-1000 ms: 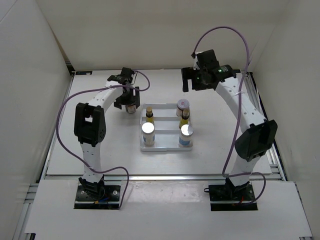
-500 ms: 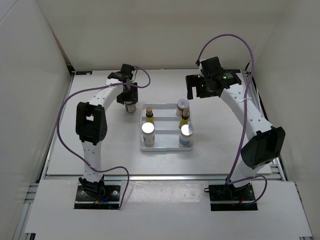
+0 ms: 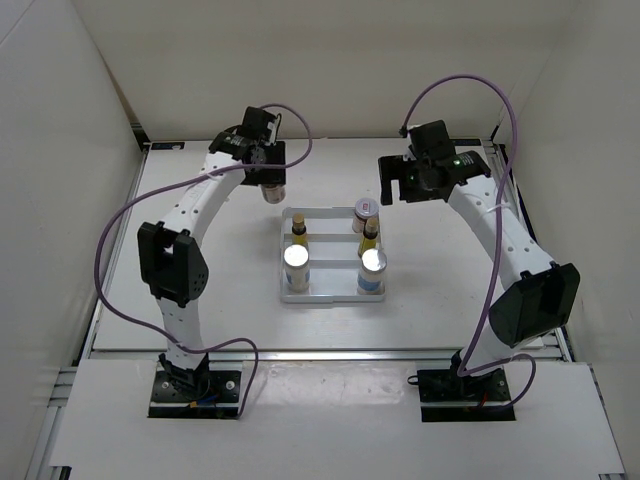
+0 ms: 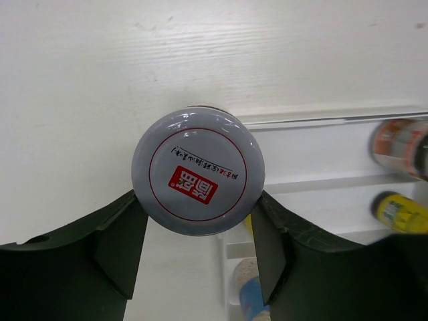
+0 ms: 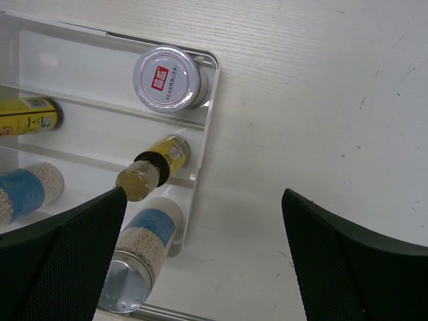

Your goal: Organize the condiment bottles

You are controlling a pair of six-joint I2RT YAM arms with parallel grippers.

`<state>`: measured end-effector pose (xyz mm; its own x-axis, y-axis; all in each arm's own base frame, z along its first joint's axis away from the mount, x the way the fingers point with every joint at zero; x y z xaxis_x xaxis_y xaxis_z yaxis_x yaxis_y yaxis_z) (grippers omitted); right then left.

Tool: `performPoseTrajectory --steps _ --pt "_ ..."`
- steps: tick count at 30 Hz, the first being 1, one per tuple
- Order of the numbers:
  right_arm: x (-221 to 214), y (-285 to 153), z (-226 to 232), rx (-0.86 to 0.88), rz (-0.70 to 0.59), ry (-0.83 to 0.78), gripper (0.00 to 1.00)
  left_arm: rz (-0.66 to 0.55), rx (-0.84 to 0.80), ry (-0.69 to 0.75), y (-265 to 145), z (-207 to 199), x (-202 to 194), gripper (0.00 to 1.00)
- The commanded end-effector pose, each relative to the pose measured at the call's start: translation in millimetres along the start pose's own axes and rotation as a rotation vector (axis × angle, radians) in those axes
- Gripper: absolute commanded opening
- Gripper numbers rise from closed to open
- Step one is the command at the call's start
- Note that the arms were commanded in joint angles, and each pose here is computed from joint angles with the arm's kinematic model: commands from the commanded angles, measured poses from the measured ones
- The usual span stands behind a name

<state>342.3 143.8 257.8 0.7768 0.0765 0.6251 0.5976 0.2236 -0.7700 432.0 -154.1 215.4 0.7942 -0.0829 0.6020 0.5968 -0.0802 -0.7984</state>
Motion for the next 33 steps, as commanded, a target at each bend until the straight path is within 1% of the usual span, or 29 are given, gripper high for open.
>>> performPoseTrajectory --steps 1,2,3,6,9,11,14,15,16,17,18,20,21,23,26,27,29,32,33 --pt "6.2 -9.4 -1.8 -0.004 -0.053 0.024 1.0 -0.216 -0.123 0.019 -66.0 -30.2 44.5 0.19" --pt "7.1 -12.8 -1.7 -0.002 -0.062 0.024 1.0 -0.204 -0.146 0.039 -64.0 -42.6 40.3 0.19" --pt "7.9 -12.7 -4.9 -0.008 -0.063 0.031 1.0 -0.213 -0.156 0.046 -67.5 -47.7 41.9 0.19" --pt "5.6 -13.9 -5.5 -0.009 -0.061 0.031 1.0 -0.185 -0.199 0.072 -62.2 -69.8 32.7 0.16" --pt "4.5 -15.9 -9.2 -0.014 -0.064 0.038 1.0 -0.121 -0.204 0.084 -45.2 -83.1 13.8 0.15" --pt "3.2 -17.9 -11.0 -0.009 -0.064 0.054 1.0 -0.083 -0.201 0.097 -35.5 -87.0 2.1 0.15" --pt "1.3 -19.7 -13.2 -0.005 -0.063 0.06 1.0 -0.061 -0.19 0.109 -22.2 -91.2 -6.5 0.15" --pt "1.3 -19.7 -13.2 -0.005 -0.063 0.06 1.0 -0.053 -0.175 0.111 -14.2 -90.1 -10.1 0.16" --pt "-0.9 -21.3 -13.6 -0.005 -0.063 0.06 1.0 -0.063 -0.178 0.109 -13.9 -90.9 -8.0 0.16" --pt "-0.4 -24.7 -11.8 0.007 -0.07 0.069 1.0 -0.032 -0.169 0.114 -5.5 -89.8 -17.0 0.16" --pt "-3.1 -22.8 -12.4 0.005 -0.061 0.069 1.0 -0.045 -0.162 0.112 -4.8 -89.3 -14.5 0.18" --pt "-5.3 -24.9 -12.8 0.005 -0.063 0.069 1.0 -0.016 -0.143 0.117 8.0 -87.8 -23.9 0.19" --pt "-8.5 -22.8 -13.4 0.003 -0.053 0.069 1.0 -0.027 -0.147 0.115 8.4 -88.8 -21.6 0.19" --pt "-10.7 -27.9 -11.5 0.018 -0.058 0.078 1.0 -0.014 -0.131 0.129 18.5 -87.5 -26.5 0.19" --pt "-18.2 -27.1 -9.4 0.038 -0.039 0.087 1.0 0.003 -0.102 0.142 31.0 -84.8 -32.2 0.23" --pt "-22.4 -24.3 -10.3 0.035 -0.026 0.087 1.0 0.0 -0.094 0.142 31.2 -83.7 -31.8 0.26" --pt "-25.6 -25.2 -9.2 0.043 -0.021 0.096 1.0 0.02 -0.088 0.146 39.7 -84.0 -36.9 0.45" --pt "-29.2 -23.3 -7.8 0.052 -0.007 0.109 1.0 0.017 -0.077 0.146 40.0 -82.6 -36.4 0.76" --pt "-29.2 -23.3 -7.8 0.052 -0.007 0.109 1.0 0.015 -0.067 0.146 38.2 -80.4 -36.8 0.77"
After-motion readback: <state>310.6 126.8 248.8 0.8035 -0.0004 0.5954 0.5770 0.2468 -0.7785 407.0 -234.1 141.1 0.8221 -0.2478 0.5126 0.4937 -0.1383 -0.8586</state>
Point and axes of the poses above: each gripper's point midway between its finger pads, its own y axis out along the fingers, its own z axis along the line the jaws close on, x = y × z, the point moved 4 cm from there along -y, back along the fingers, and after that the axes turned 4 degrees about y, right-handed, at the moved point
